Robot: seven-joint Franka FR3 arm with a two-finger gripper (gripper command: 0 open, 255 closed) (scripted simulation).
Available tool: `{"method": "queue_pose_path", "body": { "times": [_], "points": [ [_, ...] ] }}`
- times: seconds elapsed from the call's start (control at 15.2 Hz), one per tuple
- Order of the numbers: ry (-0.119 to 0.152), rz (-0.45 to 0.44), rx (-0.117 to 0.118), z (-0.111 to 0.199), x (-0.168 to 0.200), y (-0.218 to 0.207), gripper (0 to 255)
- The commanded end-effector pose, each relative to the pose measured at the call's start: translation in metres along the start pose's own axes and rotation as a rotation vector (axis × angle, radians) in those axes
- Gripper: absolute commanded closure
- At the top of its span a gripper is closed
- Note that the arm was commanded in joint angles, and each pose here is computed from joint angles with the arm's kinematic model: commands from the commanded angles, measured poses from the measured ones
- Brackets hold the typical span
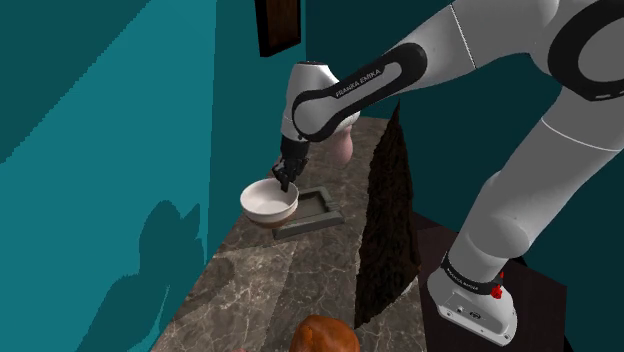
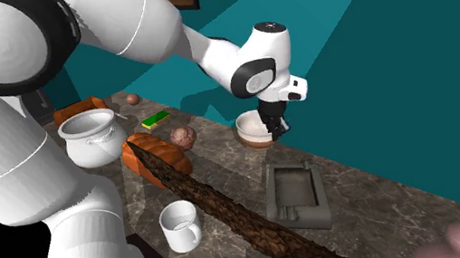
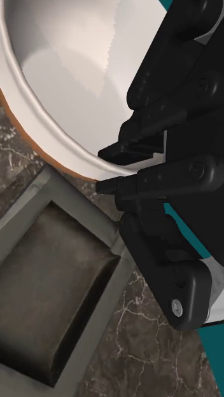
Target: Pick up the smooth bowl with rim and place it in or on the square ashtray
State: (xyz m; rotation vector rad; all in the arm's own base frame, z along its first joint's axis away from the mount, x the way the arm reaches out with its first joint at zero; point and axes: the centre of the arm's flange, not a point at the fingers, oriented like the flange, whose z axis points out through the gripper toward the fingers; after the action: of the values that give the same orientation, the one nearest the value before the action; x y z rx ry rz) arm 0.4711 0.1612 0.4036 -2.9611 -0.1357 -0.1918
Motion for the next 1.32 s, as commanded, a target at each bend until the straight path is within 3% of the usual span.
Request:
{"method": "queue_pose_path", "body": {
  "times": [0.0,0.73,1.25],
  "points": [
    [0.000,-0.002,0.000,-0.006,0.002,0.027,255],
    [0.000,-0.002,0.000,-0.044,0.018,0.158,255],
    [0.000,-0.002,0.000,-0.003,0.013,0.165,255]
  ]
}}
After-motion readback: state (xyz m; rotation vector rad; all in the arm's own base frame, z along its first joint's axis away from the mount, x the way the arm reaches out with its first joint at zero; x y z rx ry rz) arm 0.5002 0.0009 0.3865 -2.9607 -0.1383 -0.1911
